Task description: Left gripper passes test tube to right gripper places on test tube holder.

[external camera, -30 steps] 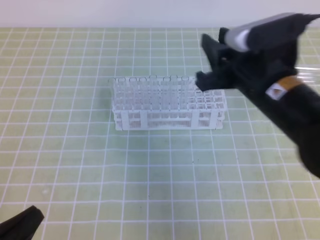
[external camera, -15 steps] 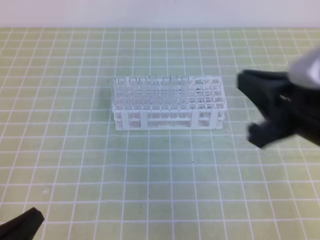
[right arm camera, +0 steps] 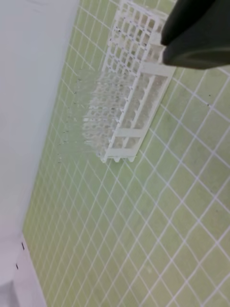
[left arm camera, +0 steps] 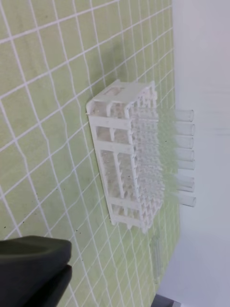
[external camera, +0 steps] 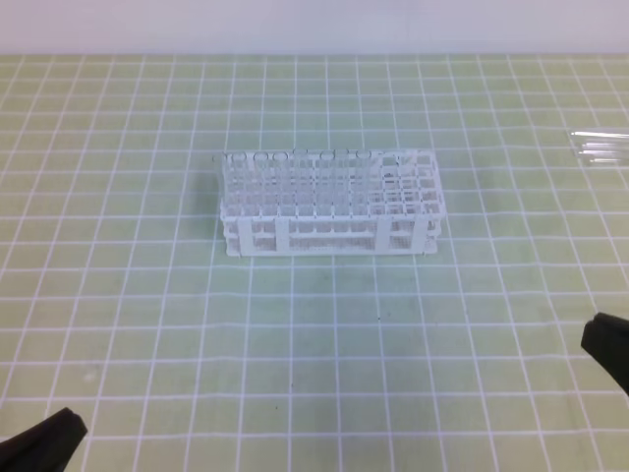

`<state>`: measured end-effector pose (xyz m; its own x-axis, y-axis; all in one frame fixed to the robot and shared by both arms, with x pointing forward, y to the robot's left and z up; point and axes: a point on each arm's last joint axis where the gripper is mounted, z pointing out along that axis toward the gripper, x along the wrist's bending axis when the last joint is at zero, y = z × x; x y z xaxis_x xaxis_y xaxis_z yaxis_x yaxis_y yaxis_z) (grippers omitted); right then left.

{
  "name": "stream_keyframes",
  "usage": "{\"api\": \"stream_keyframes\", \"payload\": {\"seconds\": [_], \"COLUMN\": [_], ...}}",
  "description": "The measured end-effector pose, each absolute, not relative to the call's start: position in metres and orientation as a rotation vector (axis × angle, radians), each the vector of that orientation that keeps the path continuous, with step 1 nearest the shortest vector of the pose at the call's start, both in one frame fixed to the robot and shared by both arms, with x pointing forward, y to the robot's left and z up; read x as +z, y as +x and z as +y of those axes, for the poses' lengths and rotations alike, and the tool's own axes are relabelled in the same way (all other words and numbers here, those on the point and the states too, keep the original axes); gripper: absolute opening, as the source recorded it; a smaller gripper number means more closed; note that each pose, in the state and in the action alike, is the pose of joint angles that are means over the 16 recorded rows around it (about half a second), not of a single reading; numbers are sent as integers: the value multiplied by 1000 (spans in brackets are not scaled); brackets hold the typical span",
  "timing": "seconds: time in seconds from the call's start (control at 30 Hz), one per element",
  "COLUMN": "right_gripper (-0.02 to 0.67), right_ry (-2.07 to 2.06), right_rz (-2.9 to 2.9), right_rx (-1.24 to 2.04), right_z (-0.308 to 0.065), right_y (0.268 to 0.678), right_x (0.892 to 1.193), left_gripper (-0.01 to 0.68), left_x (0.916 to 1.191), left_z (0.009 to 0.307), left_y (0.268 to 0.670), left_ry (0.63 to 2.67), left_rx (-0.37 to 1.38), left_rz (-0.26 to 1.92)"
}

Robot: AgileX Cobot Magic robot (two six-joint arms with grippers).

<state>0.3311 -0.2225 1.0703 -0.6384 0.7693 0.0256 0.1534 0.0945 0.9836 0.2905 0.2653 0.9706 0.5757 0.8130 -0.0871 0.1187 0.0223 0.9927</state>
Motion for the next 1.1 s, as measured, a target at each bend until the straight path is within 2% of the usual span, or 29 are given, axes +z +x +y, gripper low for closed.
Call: {"api": "stream_keyframes", "payload": {"seconds": [0.43,0.8,1.1], "right_gripper": [-14,-15,-15], "right_ry": [902,1118,1200], "right_rz": [1850,1518,1333], "right_rx": [1497,1381,1353], "right_z": [-237,-276,-287], "right_y": [323,304,291], "right_x": [1042,1013,991], "left_gripper": [-2,-2,-2], "left_x": [972,973,974], "left_z": [265,266,266], "left_y": [290,290,290], "left_ry": [1472,1469,1467], "left_rx": [651,652,652], "left_rz": [838,837,837]}}
